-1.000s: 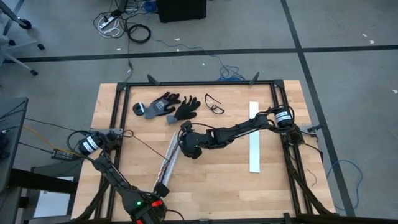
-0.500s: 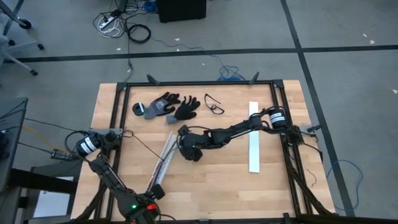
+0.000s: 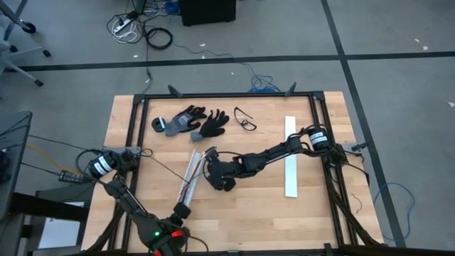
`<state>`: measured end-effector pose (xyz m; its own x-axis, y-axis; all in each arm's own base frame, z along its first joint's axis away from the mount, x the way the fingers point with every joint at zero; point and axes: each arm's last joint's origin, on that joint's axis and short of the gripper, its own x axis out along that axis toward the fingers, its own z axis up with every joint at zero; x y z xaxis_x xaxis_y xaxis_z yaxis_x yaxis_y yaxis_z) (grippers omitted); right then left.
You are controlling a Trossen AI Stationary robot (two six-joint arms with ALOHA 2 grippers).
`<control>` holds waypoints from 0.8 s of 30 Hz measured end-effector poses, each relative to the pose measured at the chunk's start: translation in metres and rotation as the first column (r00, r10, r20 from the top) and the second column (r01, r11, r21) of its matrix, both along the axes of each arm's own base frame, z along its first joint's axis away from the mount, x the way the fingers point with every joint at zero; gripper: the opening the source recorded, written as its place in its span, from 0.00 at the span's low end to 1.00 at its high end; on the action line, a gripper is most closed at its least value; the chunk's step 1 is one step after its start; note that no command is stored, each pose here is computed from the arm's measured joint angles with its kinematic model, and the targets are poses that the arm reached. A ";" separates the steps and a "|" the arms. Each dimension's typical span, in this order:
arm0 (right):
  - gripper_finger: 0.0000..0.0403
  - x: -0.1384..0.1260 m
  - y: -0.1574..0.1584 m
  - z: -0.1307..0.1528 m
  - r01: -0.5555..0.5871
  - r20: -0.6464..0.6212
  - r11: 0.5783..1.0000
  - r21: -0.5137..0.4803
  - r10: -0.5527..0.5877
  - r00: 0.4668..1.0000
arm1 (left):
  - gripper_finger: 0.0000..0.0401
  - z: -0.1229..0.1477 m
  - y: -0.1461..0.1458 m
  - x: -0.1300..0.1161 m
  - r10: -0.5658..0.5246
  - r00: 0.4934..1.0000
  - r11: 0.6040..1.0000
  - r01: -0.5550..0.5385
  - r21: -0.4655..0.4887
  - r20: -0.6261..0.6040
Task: Ziptie cables
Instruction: Put the ziptied cables in a white cable duct
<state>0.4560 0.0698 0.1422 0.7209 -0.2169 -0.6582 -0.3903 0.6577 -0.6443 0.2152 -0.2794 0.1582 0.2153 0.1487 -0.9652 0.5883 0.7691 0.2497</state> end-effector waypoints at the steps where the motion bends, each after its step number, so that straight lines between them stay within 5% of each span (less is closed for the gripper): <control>1: 0.22 0.001 0.002 0.002 -0.001 0.005 1.000 0.000 0.001 1.000 | 0.08 0.000 0.000 0.001 0.031 0.999 0.999 -0.031 -0.011 0.008; 6: 0.40 0.005 0.013 0.016 0.104 0.073 0.989 -0.101 -0.097 0.993 | 0.19 0.000 0.000 0.002 0.219 0.974 0.975 -0.216 -0.045 0.065; 11: 0.51 -0.001 0.026 0.025 0.226 0.059 0.943 -0.245 -0.219 0.974 | 0.30 0.001 0.002 0.002 0.462 0.879 0.886 -0.452 -0.103 0.120; 17: 0.51 -0.017 0.040 0.022 0.197 -0.134 0.968 -0.152 -0.218 0.967 | 0.34 0.006 -0.005 -0.003 0.525 0.849 0.846 -0.512 -0.149 0.057; 24: 0.44 -0.031 0.040 0.018 0.279 -0.228 0.952 -0.125 -0.301 0.926 | 0.34 0.072 -0.001 -0.004 0.566 0.805 0.824 -0.555 -0.112 0.176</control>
<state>0.4247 0.1096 0.1605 0.4393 -0.4580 -0.7728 -0.3419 0.7103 -0.6153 0.2111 -0.2801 0.2304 0.2920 0.2518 -0.9227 -0.0054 0.9651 0.2617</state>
